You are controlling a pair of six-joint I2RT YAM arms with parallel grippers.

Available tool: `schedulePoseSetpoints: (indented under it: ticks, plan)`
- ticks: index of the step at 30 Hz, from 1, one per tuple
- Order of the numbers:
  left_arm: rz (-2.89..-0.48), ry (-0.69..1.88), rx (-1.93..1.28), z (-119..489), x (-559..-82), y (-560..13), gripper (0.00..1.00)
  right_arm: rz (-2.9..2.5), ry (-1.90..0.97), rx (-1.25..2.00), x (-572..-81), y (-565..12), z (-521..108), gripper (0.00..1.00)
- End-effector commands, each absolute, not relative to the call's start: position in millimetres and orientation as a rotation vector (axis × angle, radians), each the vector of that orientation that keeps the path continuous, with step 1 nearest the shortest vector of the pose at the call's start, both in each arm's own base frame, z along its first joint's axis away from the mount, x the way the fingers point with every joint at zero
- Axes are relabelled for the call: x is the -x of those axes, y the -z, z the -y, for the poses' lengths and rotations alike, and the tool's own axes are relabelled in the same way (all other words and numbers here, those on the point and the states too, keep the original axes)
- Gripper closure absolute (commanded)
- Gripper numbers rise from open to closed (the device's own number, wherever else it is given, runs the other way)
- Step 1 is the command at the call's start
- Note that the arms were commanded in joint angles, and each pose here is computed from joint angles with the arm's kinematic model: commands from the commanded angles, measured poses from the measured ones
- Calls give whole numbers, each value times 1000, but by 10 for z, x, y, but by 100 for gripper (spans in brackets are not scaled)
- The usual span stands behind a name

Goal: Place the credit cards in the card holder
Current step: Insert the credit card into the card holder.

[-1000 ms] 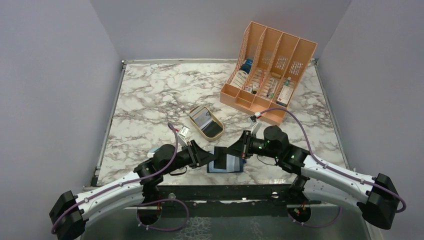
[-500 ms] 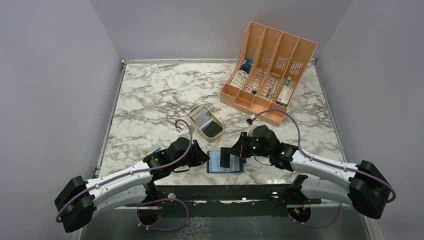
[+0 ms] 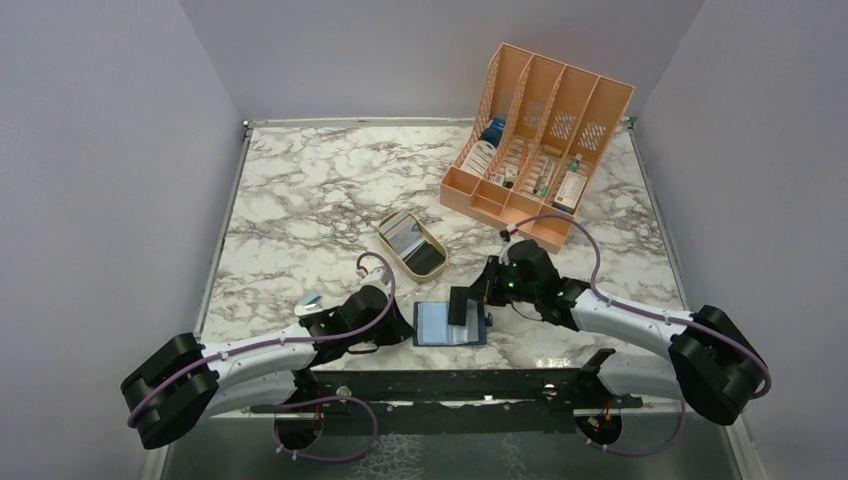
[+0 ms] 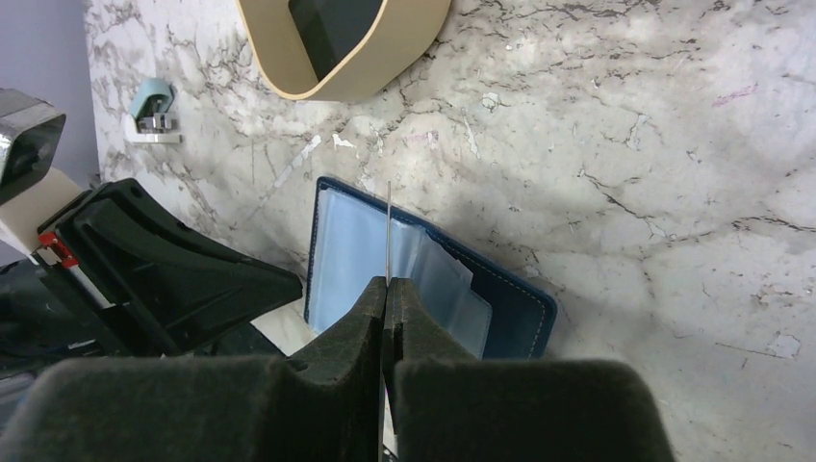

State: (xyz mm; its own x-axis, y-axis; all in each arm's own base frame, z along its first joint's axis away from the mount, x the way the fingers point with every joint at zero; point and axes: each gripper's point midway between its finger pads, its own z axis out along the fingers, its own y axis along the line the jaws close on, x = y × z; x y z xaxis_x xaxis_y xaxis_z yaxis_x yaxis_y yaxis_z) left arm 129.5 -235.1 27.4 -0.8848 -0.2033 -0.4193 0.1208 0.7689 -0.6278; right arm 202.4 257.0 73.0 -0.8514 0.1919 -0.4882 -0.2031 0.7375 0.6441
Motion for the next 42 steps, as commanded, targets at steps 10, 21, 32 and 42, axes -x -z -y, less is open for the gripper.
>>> schedulePoseSetpoints:
  ticks: [10,21,32,42]
  plan:
    - [-2491,943,28,2409,-1306,-264,96,-2422,-1090,-9,-1923,-615,-2610,99]
    - [-2519,902,34,2372,-1300,-197,98,-2409,-1125,-30,-1932,-676,-2603,99]
    - [-2521,896,33,2371,-1307,-200,97,-2406,-1142,-43,-1933,-681,-2591,99]
    - [-2520,900,35,2372,-1304,-201,97,-2451,-1195,-68,-1828,-514,-2609,99]
